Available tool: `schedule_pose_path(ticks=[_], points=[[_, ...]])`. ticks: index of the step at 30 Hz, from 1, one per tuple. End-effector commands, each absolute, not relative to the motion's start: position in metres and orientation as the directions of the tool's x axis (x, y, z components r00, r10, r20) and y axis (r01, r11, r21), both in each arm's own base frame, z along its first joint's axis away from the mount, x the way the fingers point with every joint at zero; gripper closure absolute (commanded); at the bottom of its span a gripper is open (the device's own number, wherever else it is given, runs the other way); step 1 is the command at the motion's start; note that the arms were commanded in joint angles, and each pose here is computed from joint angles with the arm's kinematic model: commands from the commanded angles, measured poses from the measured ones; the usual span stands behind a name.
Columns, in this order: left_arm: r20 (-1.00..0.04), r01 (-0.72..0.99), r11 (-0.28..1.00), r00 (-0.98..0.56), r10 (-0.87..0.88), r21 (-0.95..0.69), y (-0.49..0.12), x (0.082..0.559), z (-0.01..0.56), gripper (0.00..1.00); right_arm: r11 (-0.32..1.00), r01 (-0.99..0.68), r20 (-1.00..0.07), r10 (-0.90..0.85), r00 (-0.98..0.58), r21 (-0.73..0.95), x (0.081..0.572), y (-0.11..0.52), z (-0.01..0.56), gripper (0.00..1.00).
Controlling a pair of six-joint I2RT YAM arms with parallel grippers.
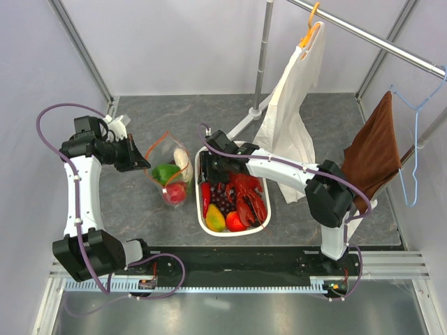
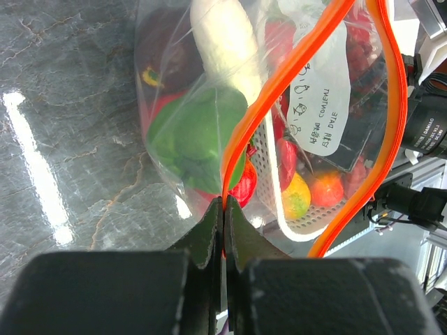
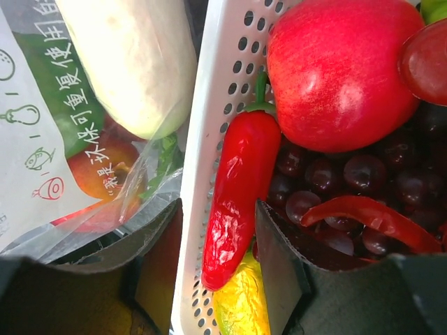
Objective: Place the food in the zip-top bag and seal the zipper
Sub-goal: Pick up the fake vegetable from the bin.
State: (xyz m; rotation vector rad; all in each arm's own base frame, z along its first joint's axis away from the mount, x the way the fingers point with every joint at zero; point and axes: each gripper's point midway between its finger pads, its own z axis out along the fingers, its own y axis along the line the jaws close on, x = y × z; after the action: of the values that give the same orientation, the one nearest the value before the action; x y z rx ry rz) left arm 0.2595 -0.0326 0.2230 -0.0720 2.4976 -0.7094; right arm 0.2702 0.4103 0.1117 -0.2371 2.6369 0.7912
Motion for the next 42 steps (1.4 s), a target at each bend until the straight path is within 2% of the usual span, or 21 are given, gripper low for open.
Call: schedule_pose_path(ticks=[1, 10, 20, 24, 30, 33, 42], points=[[-0.547, 0.123, 0.863, -0.814, -0.195, -0.490, -0.033, 0.269, 0.242, 0.98, 0.834, -0.237, -0.399, -0.022, -0.917, 0.498, 0.277, 0.414, 0.107, 0.47], [-0.541, 0.118, 0.860, -0.817, -0.201, -0.497, -0.033, 0.270, 0.237, 0.98, 0.898, -0.197, -0.437, -0.006, -0.899, 0.393, 0.286, 0.401, 0.098, 0.46], [-0.545, 0.122, 0.864, -0.816, -0.193, -0.488, -0.032, 0.271, 0.235, 0.98, 0.851, -0.222, -0.379, -0.030, -0.925, 0.475, 0.276, 0.422, 0.097, 0.51], [-0.543, 0.121, 0.864, -0.817, -0.193, -0.489, -0.032, 0.271, 0.234, 0.98, 0.843, -0.227, -0.393, -0.020, -0.919, 0.488, 0.277, 0.421, 0.109, 0.63], [-0.536, 0.110, 0.862, -0.820, -0.203, -0.495, -0.032, 0.271, 0.234, 0.98, 0.809, -0.260, -0.462, 0.015, -0.887, 0.527, 0.290, 0.418, 0.161, 0.92], [-0.533, 0.105, 0.860, -0.820, -0.209, -0.500, -0.032, 0.270, 0.234, 0.98, 0.814, -0.241, -0.468, 0.042, -0.883, 0.528, 0.297, 0.406, 0.179, 1.00], [-0.528, 0.094, 0.868, -0.823, -0.207, -0.487, -0.030, 0.268, 0.231, 0.98, 0.826, -0.256, -0.538, 0.066, -0.840, 0.501, 0.295, 0.357, 0.216, 1.00]])
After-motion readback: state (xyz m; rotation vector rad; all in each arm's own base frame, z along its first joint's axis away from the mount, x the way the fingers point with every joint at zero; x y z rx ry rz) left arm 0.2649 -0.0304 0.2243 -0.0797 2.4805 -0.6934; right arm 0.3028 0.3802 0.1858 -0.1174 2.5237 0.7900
